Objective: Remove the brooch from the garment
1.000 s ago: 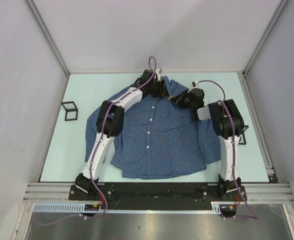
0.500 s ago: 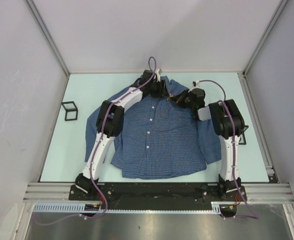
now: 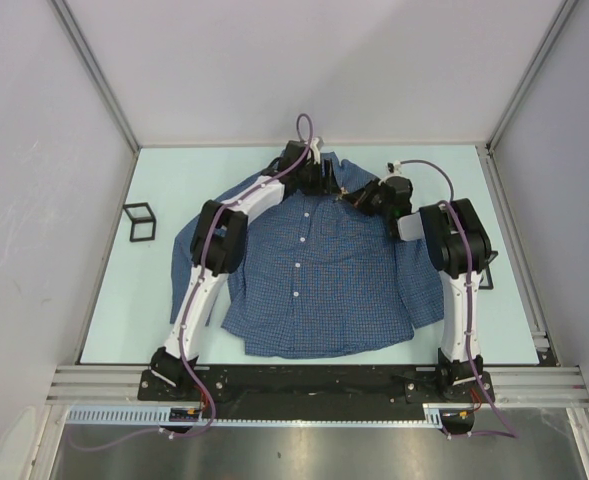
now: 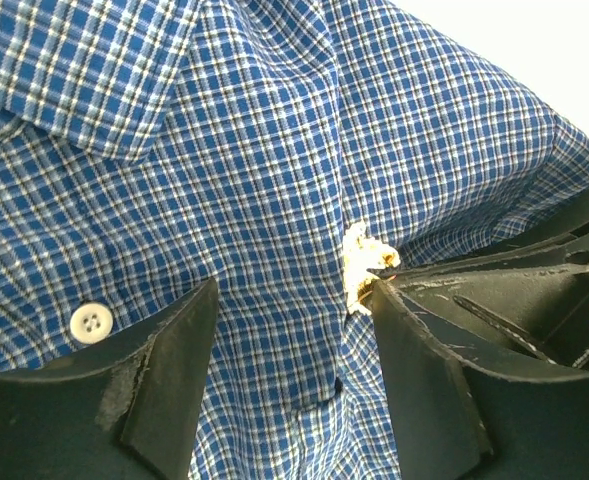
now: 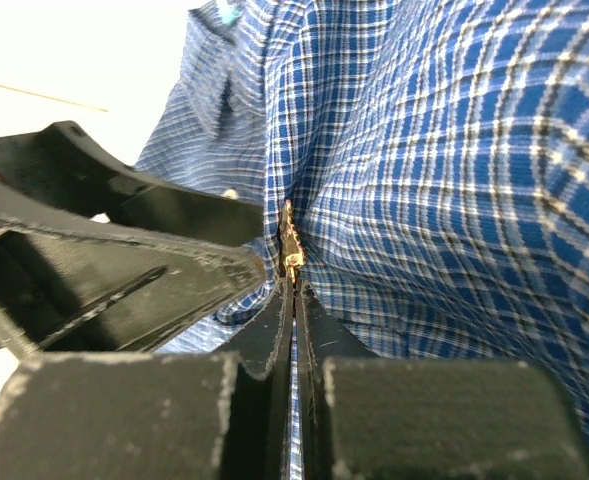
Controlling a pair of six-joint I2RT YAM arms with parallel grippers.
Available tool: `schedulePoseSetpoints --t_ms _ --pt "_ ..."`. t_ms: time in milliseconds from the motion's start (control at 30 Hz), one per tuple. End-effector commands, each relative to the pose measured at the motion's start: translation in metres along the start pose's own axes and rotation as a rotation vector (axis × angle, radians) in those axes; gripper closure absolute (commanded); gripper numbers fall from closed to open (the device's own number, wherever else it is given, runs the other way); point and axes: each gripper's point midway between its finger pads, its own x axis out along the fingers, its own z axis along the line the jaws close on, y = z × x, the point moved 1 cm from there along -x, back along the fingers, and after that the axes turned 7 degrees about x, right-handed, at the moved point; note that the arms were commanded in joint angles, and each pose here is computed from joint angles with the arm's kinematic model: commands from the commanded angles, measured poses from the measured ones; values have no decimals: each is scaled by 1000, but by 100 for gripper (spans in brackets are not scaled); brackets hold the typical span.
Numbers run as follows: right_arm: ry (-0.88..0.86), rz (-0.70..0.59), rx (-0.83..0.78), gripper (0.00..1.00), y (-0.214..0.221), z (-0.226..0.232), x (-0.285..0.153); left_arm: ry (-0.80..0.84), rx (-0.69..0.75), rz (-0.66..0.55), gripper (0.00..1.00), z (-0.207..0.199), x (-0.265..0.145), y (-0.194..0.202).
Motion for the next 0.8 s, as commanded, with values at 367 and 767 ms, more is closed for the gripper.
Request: schedulePoseSetpoints --t_ms 367,767 --pt "417 -213 -537 100 -23 36 -10 68 -195 -160 27 22 -29 -33" --pt "808 -170 -894 100 -14 20 -6 75 -335 -140 29 48 -20 -23"
